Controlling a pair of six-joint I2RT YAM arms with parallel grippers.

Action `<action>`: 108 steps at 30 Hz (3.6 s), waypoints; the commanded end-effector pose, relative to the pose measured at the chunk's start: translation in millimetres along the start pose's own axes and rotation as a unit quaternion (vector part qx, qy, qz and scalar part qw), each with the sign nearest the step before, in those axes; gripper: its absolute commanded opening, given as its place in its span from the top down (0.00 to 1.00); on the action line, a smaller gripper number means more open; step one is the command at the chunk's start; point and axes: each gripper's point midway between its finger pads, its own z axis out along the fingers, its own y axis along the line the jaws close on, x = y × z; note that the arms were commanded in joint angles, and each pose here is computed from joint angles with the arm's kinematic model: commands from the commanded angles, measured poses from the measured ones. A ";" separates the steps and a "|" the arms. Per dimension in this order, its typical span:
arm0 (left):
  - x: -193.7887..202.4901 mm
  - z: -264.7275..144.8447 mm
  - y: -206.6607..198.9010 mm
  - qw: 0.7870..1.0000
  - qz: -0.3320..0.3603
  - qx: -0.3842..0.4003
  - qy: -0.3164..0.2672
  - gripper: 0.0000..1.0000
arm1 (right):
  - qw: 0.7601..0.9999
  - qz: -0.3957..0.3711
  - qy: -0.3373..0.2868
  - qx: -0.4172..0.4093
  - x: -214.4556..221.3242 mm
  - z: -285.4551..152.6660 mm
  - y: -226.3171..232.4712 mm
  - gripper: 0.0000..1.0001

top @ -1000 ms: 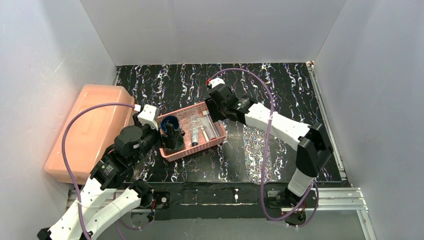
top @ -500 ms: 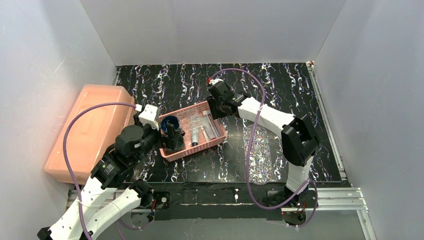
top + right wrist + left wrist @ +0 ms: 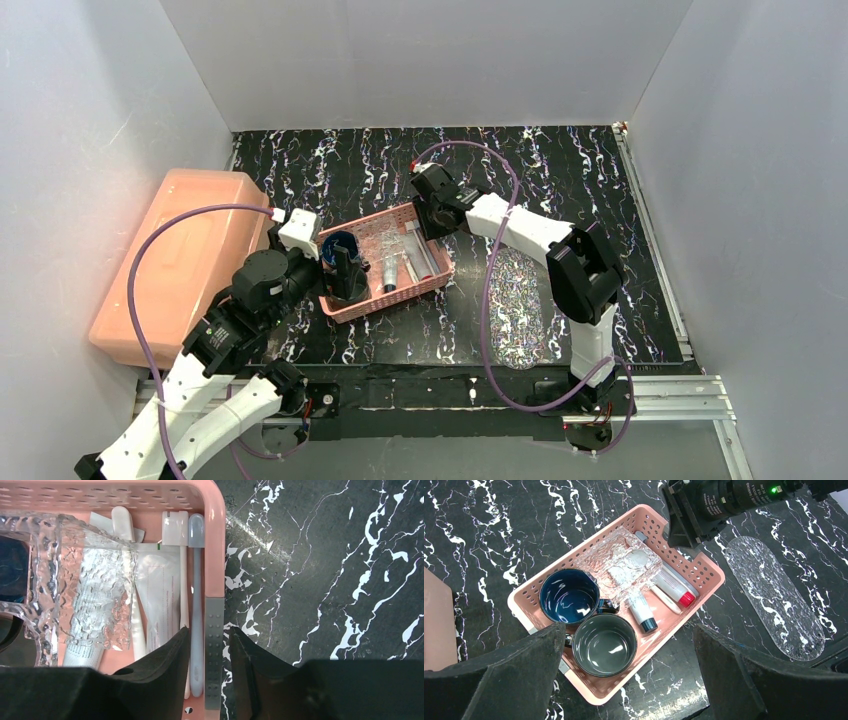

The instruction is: Prepare toiletry sets of a toothbrush and toothpaste on the tray

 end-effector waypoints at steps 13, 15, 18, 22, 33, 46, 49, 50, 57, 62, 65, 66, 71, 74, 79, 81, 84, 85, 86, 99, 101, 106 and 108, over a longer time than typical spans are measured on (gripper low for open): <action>-2.4 1.5 -2.2 1.000 0.008 0.004 0.008 0.00 | 0.998 0.039 -0.029 0.040 -24.3 1.1 -20.0 0.99; -1.7 2.2 -2.2 1.000 0.009 0.004 0.010 0.01 | 0.997 0.051 -0.032 0.047 -25.3 0.4 -26.8 0.99; -1.2 3.2 -2.3 1.000 0.010 0.003 0.012 0.01 | 0.995 0.070 -0.040 0.055 -28.7 -1.5 -37.0 0.99; -0.1 4.2 -2.2 1.000 0.010 0.003 0.015 0.01 | 0.992 0.096 -0.053 0.062 -34.8 -4.7 -51.6 0.99; 0.1 5.0 -1.0 1.000 0.012 -0.001 0.016 0.01 | 0.982 0.138 -0.071 0.110 -53.0 -13.1 -118.5 0.99; 0.0 5.5 1.1 1.000 0.012 -0.007 0.018 0.01 | 0.969 0.182 -0.078 0.144 -74.1 -7.5 -177.8 0.99; -0.4 5.0 1.8 1.000 0.012 -0.008 0.017 0.01 | 0.968 0.185 -0.081 0.147 -79.3 -4.2 -183.2 0.99; -0.6 5.1 1.9 1.000 0.012 -0.008 0.016 0.01 | 0.968 0.186 -0.080 0.147 -79.7 -2.1 -184.2 0.99; -0.5 4.6 2.7 1.000 0.012 -0.010 0.016 0.01 | 0.969 0.188 -0.072 0.144 -84.7 12.4 -184.8 0.99; -0.8 4.4 3.2 1.000 0.011 -0.011 0.015 0.01 | 0.971 0.187 -0.065 0.134 -81.8 17.6 -181.1 0.99; -0.5 4.6 3.2 1.000 0.011 -0.011 0.016 0.01 | 0.972 0.188 -0.058 0.130 -74.9 20.7 -179.6 0.99; -1.0 4.2 3.3 1.000 0.011 -0.011 0.015 0.01 | 0.972 0.188 -0.056 0.129 -72.4 21.3 -179.2 0.99; -0.8 4.6 3.2 1.000 0.011 -0.011 0.016 0.01 | 0.975 0.185 -0.052 0.114 -67.1 22.6 -173.4 0.99; -0.3 4.9 3.4 1.000 0.010 -0.012 0.017 0.01 | 0.977 0.179 -0.046 0.107 -65.9 22.3 -170.7 0.99; -0.8 4.4 3.1 1.000 0.010 -0.010 0.016 0.01 | 0.979 0.170 -0.043 0.103 -64.9 14.6 -169.7 0.88; -0.7 4.0 3.0 1.000 0.009 -0.010 0.015 0.01 | 0.979 0.166 -0.043 0.107 -64.9 11.0 -170.9 0.79; -0.6 3.8 2.8 1.000 0.009 -0.009 0.015 0.01 | 0.980 0.162 -0.043 0.109 -65.6 2.8 -171.5 0.63; -0.8 3.7 2.8 1.000 0.009 -0.009 0.014 0.01 | 0.980 0.162 -0.045 0.110 -66.4 -0.7 -171.9 0.59; -0.9 3.5 2.8 1.000 0.009 -0.009 0.014 0.01 | 0.979 0.161 -0.048 0.112 -66.7 -4.5 -172.6 0.57; -1.8 1.0 0.2 1.000 0.004 -0.001 0.010 0.01 | 0.978 0.160 -0.064 0.121 -34.4 -72.3 -174.3 0.44; -1.9 0.7 -0.2 1.000 0.004 0.000 0.010 0.01 | 0.978 0.161 -0.062 0.114 -21.1 -82.8 -171.4 0.44; -2.5 -0.5 -1.1 1.000 0.002 0.003 0.007 0.01 | 0.979 0.164 -0.065 0.099 11.8 -110.8 -165.6 0.43; -3.1 -1.0 -0.4 1.000 0.002 0.002 0.006 0.01 | 0.980 0.165 -0.059 0.097 26.4 -119.2 -164.1 0.43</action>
